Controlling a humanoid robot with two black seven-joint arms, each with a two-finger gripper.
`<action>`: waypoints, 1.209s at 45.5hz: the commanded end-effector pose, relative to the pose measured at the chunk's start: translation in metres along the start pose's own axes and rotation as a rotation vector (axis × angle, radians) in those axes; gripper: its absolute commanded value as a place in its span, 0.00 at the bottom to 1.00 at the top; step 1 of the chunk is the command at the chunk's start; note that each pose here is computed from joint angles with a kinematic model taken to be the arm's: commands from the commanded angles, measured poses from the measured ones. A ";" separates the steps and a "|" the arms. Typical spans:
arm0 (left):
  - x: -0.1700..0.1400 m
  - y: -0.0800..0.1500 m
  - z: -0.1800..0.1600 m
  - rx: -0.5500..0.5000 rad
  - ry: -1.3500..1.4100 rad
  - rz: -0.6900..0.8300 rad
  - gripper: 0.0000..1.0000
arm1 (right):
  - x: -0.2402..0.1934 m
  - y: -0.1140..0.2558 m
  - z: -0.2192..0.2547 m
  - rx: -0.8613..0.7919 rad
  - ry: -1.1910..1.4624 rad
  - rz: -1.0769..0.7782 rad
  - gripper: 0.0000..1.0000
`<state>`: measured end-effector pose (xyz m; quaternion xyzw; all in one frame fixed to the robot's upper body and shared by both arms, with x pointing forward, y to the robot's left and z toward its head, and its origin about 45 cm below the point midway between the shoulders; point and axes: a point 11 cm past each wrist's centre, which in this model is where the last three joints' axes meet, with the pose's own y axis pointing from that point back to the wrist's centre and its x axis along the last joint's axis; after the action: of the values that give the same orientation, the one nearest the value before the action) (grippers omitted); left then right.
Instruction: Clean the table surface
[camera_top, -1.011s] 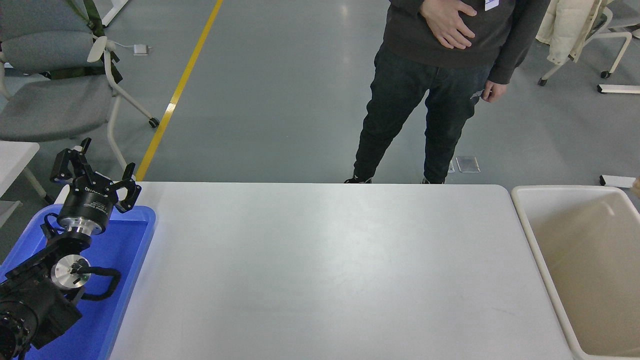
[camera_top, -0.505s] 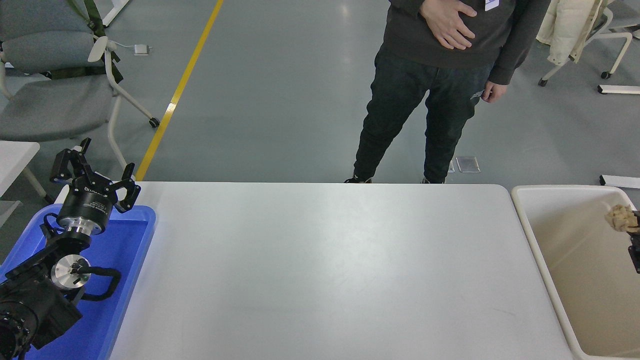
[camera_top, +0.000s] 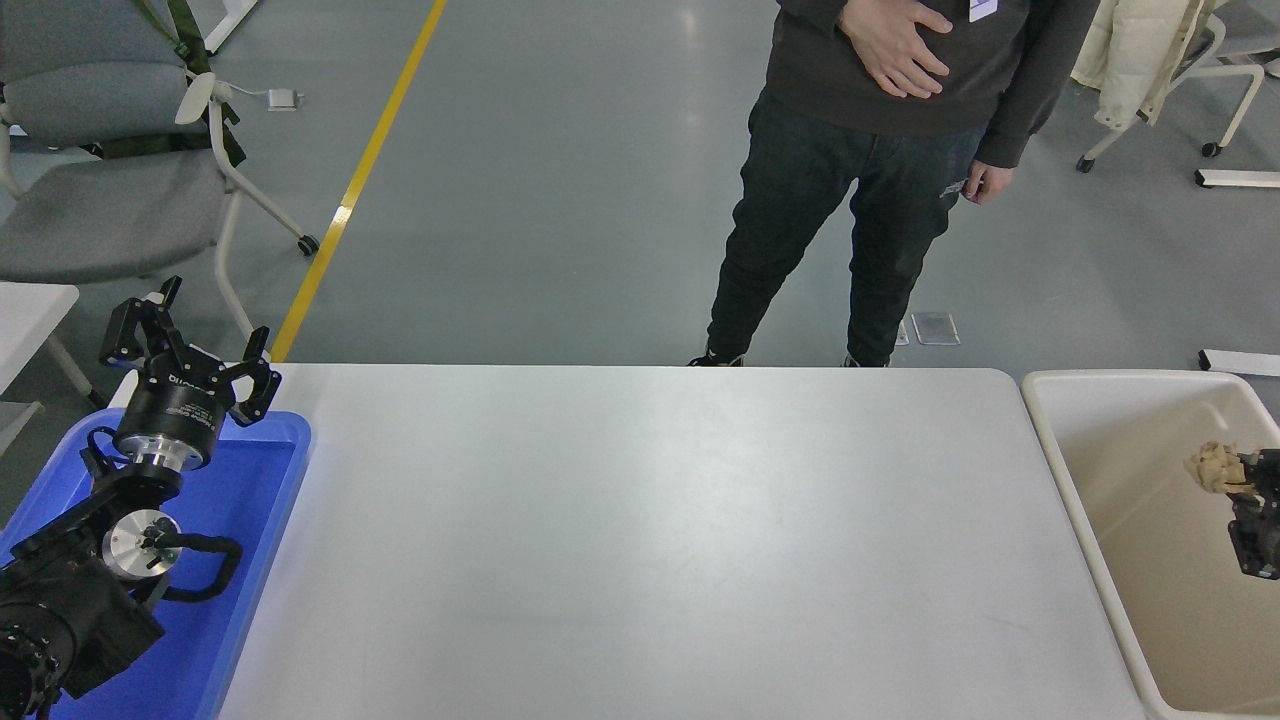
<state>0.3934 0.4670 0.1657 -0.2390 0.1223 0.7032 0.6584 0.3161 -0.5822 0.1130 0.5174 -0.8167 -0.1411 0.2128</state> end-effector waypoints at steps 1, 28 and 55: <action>0.000 0.000 0.000 0.000 0.000 0.000 1.00 | 0.003 0.000 0.004 -0.010 0.020 0.041 0.99; 0.000 0.000 0.000 0.000 0.001 -0.001 1.00 | 0.010 0.000 -0.004 0.020 -0.055 0.069 0.99; 0.000 0.000 0.000 0.000 0.000 0.000 1.00 | -0.045 0.021 -0.108 0.358 -0.514 -0.381 1.00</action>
<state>0.3937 0.4669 0.1661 -0.2393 0.1221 0.7029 0.6586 0.3525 -0.5719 0.1687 0.5455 -0.8207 -0.1658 -0.0366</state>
